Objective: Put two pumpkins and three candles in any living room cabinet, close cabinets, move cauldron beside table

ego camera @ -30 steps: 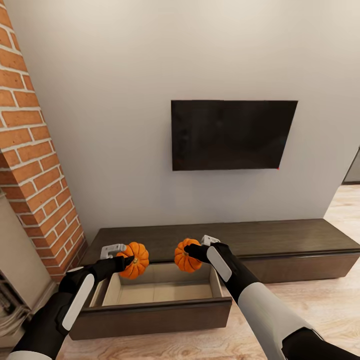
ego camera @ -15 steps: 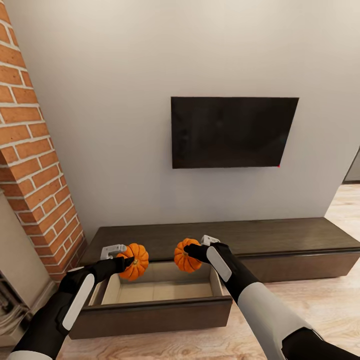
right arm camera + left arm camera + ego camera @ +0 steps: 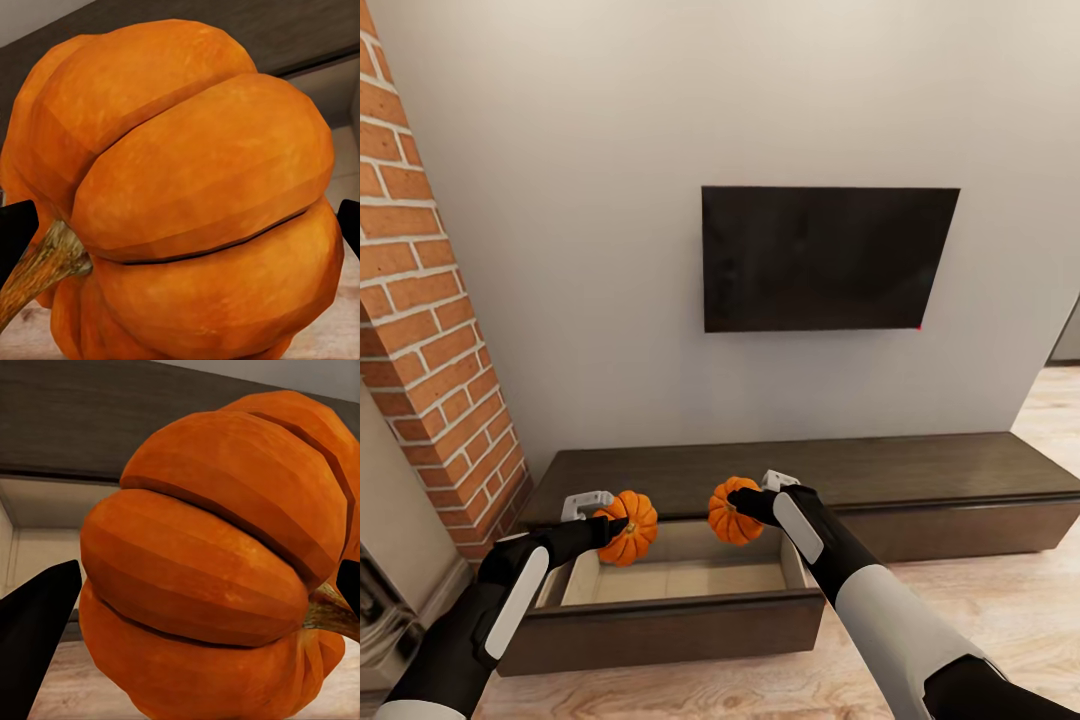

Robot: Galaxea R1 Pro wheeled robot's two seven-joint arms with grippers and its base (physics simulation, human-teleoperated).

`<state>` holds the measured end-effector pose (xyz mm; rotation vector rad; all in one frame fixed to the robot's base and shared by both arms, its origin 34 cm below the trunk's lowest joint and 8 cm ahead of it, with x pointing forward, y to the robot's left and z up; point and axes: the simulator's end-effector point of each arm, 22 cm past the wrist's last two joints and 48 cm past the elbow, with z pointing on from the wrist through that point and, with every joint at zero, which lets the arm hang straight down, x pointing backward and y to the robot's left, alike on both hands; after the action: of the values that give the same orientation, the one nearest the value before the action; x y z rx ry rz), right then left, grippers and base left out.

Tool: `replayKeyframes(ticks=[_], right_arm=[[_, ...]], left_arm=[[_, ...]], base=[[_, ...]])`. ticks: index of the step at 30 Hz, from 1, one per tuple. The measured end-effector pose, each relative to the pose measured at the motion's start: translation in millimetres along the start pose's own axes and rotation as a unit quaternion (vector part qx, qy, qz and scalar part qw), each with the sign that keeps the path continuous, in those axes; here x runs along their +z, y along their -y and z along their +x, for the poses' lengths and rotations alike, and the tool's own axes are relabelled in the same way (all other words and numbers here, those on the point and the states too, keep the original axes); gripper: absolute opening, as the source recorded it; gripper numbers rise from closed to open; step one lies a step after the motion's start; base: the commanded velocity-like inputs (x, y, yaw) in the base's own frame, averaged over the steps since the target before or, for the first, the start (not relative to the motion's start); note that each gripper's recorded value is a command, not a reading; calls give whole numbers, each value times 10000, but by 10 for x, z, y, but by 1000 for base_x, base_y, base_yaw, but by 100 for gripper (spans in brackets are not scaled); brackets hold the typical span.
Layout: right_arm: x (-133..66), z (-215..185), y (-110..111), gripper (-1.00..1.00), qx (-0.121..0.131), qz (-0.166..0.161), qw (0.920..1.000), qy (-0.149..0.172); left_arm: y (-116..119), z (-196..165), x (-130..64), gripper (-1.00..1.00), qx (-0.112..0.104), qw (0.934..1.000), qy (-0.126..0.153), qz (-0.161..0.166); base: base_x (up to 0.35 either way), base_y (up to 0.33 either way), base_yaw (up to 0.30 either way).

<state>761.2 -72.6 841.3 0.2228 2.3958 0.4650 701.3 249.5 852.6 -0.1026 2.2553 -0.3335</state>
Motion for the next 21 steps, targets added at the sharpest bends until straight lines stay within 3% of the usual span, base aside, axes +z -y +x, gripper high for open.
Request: replayKeyframes(ticks=[21], right_arm=[[228,191,86,-100,-99,-48,9999,13]], left_arm=[[-90,244,203,-100,0,10000,-3,-1]], base=[[0,0,0]])
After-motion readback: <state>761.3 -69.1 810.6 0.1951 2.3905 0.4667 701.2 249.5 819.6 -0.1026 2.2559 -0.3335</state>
